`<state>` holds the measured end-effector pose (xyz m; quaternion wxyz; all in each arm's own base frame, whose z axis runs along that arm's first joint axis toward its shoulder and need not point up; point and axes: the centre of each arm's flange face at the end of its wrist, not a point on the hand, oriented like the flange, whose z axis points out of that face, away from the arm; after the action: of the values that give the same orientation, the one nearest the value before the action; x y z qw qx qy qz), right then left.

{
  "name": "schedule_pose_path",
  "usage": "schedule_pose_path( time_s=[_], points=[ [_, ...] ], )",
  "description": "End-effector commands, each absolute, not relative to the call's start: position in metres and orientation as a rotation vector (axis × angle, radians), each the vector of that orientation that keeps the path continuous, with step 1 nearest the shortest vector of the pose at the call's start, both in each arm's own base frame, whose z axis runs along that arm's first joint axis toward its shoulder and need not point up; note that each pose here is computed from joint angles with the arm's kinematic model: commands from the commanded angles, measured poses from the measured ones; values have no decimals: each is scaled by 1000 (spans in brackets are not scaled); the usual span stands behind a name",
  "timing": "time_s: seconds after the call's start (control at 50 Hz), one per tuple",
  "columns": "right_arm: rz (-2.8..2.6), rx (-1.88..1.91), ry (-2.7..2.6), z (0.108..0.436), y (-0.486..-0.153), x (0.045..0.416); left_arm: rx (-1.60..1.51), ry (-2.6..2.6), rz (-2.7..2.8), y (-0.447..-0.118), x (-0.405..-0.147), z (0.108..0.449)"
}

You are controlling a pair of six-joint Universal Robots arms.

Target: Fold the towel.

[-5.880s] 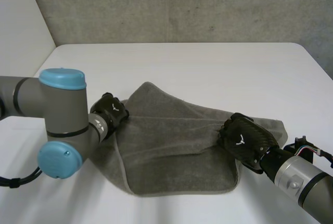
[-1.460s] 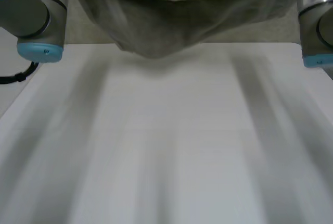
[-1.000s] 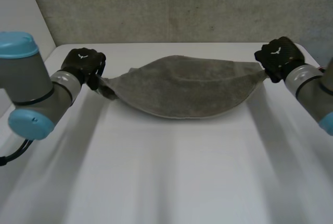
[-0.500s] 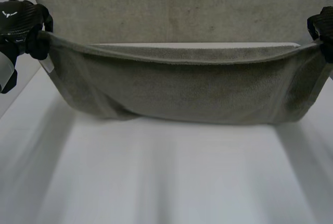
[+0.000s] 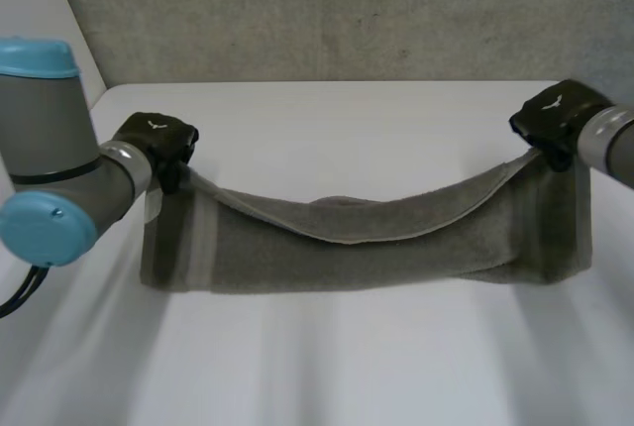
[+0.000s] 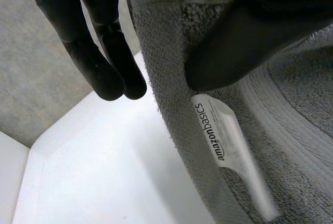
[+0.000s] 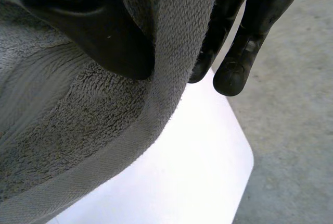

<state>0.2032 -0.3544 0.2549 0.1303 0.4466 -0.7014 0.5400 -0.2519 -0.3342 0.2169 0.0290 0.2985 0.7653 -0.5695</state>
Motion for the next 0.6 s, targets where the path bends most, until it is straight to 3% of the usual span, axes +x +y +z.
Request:
schedule_pose_path(
  time_s=[0.02, 0.14, 0.18, 0.2, 0.24, 0.3, 0.34, 0.38, 0.52, 0.6],
  points=[
    [1568, 1302, -2006, 230, -377, 216, 904, 2308, -1809, -360, -266, 214],
    [1756, 1191, -1856, 257, -408, 225, 832, 2165, -2003, -391, -276, 246],
    [2047, 1005, -1647, 306, -427, 238, 744, 2011, -2214, -407, -284, 289],
    [2048, 1004, -1646, 306, -427, 238, 744, 2010, -2215, -407, -284, 289],
    [2344, 798, -1442, 349, -436, 244, 585, 1806, -2499, -414, -287, 343],
    [2467, 701, -1340, 370, -436, 243, 484, 1722, -2648, -413, -286, 368],
    [2646, 569, -1163, 417, -417, 237, 358, 1612, -2863, -409, -284, 401],
    [2677, 562, -1150, 426, -407, 235, 322, 1571, -2935, -406, -283, 414],
    [2631, 658, -1288, 401, -403, 237, 319, 1639, -2900, -408, -280, 405],
    [2507, 843, -1536, 353, -404, 244, 386, 1921, -2687, -417, -280, 350]
  ],
)
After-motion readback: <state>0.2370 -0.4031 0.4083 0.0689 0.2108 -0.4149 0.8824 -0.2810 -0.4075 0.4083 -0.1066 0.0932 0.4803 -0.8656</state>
